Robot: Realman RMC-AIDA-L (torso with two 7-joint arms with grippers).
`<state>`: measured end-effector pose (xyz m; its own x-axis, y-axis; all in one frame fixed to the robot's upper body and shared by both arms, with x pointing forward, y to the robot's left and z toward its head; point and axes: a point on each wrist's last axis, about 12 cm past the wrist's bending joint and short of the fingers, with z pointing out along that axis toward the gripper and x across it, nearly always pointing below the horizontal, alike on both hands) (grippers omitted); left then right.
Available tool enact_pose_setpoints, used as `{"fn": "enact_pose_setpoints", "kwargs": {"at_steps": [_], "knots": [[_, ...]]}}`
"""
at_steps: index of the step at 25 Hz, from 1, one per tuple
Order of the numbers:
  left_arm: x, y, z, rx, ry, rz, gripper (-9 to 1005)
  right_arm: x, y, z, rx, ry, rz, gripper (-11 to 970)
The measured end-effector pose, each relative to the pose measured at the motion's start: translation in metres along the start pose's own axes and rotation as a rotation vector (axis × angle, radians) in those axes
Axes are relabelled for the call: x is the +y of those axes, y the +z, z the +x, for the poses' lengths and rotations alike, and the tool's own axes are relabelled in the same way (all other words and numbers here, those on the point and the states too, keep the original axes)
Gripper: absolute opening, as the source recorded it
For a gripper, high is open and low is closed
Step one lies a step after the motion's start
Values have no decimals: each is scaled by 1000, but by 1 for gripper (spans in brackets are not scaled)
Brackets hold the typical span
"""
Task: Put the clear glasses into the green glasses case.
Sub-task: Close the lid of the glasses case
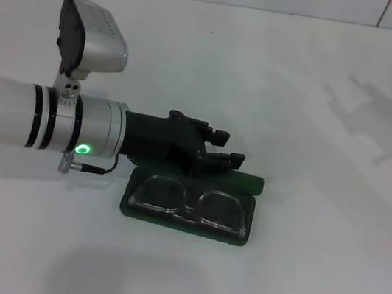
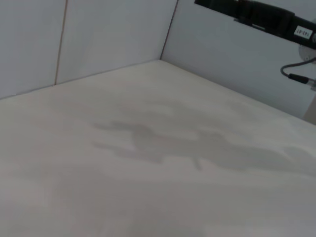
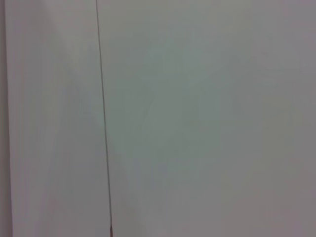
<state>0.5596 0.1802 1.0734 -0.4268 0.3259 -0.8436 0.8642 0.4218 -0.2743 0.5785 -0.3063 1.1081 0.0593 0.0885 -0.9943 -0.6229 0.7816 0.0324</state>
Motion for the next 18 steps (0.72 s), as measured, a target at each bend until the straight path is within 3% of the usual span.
{"fn": "enact_pose_setpoints", "kwargs": {"at_steps": [18], "knots": [[-5, -10, 18, 11, 33, 14, 519, -2, 3, 0, 7, -19, 16, 565]]}}
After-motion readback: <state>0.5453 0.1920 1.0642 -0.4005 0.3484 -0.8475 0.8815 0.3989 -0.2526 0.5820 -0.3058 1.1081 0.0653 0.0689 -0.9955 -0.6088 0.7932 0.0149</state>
